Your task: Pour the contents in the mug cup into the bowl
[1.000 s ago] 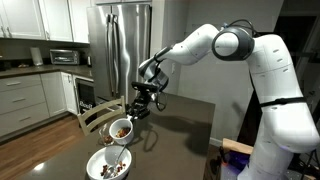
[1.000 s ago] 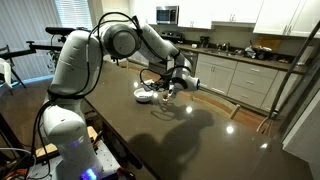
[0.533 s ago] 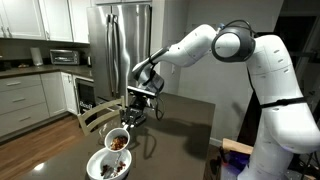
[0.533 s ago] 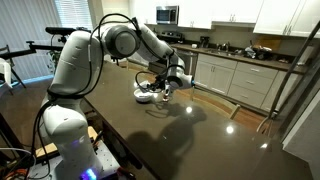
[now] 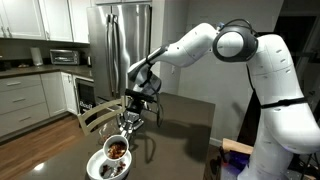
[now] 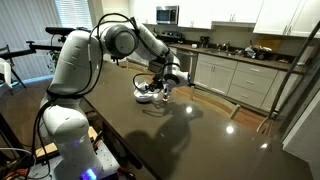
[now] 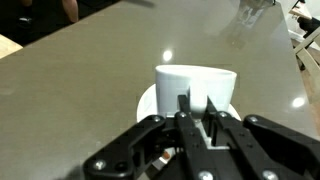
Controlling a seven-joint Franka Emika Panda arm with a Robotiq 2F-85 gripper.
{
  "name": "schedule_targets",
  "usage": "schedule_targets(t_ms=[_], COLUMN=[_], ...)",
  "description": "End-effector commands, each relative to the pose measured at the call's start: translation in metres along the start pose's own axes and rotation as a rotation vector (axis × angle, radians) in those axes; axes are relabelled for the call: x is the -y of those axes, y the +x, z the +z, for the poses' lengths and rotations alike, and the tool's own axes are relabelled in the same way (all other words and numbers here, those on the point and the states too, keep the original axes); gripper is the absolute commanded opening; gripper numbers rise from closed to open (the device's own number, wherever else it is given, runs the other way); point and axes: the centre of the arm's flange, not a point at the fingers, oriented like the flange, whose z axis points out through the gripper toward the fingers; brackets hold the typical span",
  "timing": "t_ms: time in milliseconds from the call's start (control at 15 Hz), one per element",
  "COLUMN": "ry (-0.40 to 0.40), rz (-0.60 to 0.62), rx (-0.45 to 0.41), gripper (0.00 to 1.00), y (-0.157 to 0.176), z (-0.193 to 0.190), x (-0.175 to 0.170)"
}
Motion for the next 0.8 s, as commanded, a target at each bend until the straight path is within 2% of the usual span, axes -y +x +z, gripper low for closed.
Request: schedule_targets(t_ms=[0,267,400,467,733], ry=[-0.030,-0.023,-0.055,-0.030,-0.039], rz=[-0.098,-0.134,-0.065,-0.090,-0.081], rx=[-0.059,-0.081,-0.026,-0.057,-0.042], gripper=[0.04,0.04,0.04,0.16,0.16], y=[-0.016,-0.017,-0.015,-0.007,-0.007], z=[-0.002,-0.010,-0.016,-0.004,-0.007], x=[0.002,0.011,0.010,0.007,0.004])
